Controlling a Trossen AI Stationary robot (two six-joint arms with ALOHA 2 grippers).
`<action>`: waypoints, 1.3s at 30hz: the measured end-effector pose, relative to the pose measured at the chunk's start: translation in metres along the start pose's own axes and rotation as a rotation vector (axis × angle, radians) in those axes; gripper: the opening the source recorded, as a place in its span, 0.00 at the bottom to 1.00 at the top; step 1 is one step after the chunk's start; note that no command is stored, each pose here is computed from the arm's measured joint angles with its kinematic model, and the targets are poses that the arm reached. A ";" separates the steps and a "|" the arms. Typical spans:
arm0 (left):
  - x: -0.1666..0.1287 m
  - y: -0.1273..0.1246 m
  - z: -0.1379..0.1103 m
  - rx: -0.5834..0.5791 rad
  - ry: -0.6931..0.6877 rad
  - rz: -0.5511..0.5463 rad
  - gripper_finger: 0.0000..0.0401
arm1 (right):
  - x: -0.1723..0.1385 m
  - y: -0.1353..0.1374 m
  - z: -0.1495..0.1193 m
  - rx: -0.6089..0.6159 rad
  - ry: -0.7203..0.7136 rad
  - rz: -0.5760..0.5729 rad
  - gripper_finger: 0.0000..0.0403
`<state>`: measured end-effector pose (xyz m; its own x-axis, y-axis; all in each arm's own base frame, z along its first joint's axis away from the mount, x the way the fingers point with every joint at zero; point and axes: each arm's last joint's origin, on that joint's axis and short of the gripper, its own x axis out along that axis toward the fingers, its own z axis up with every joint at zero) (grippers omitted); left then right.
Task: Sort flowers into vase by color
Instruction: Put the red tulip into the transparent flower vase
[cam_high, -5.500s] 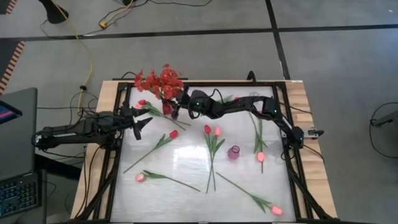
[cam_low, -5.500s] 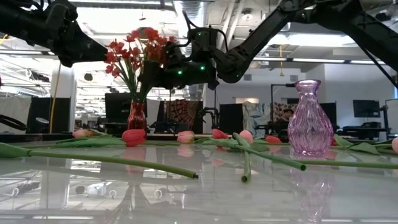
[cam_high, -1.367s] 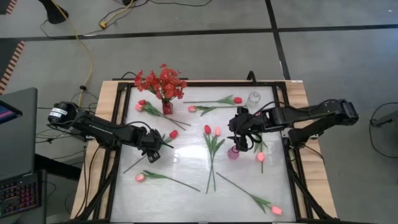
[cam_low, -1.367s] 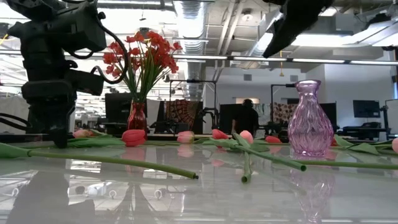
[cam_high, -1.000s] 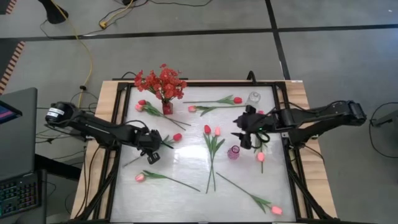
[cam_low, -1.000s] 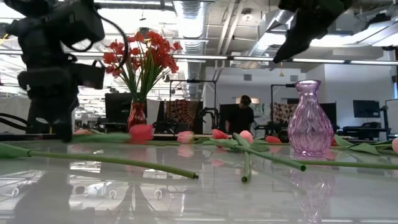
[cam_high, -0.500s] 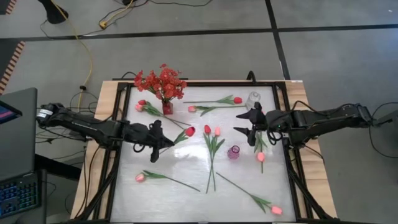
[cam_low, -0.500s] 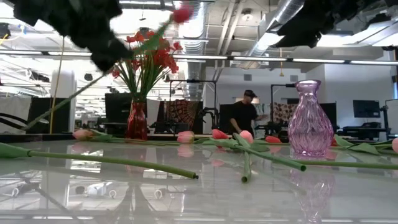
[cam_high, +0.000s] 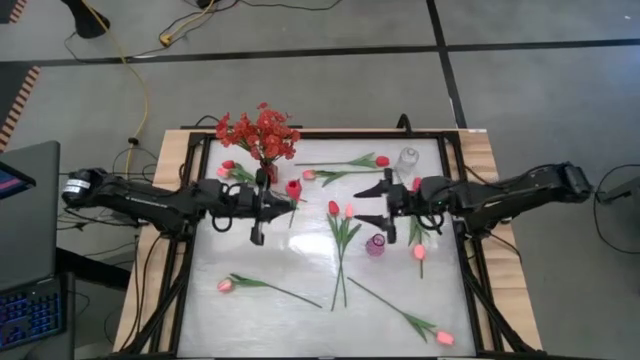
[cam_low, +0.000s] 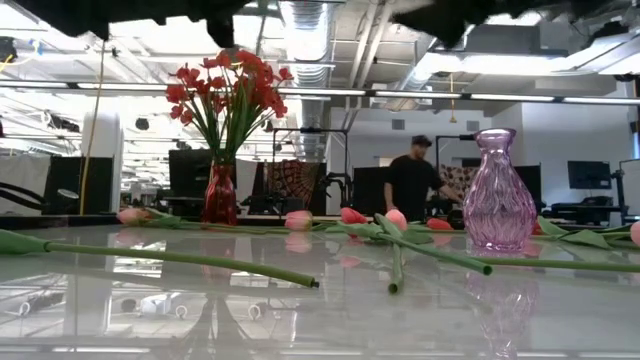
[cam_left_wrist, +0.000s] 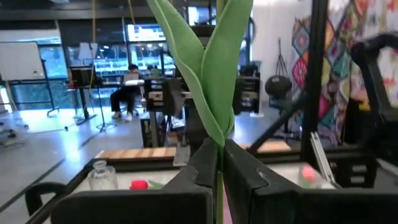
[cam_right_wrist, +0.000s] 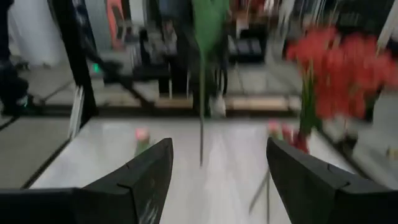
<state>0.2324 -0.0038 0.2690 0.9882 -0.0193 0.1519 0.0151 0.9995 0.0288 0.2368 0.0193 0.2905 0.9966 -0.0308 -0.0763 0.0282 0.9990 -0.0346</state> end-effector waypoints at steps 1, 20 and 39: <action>0.003 0.003 -0.002 -0.013 -0.014 0.005 0.00 | 0.005 0.000 0.001 -0.016 -0.034 -0.002 0.71; 0.083 0.011 0.011 0.027 0.035 -0.105 0.00 | 0.063 -0.012 0.003 0.027 -0.083 0.093 0.71; 0.086 0.023 0.014 0.073 0.006 -0.034 0.00 | 0.062 -0.015 0.004 0.058 -0.087 0.090 0.56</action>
<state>0.3159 0.0167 0.2968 0.9882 -0.0531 0.1439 0.0381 0.9937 0.1054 0.2984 0.0027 0.2904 0.9982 0.0596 0.0105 -0.0598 0.9979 0.0259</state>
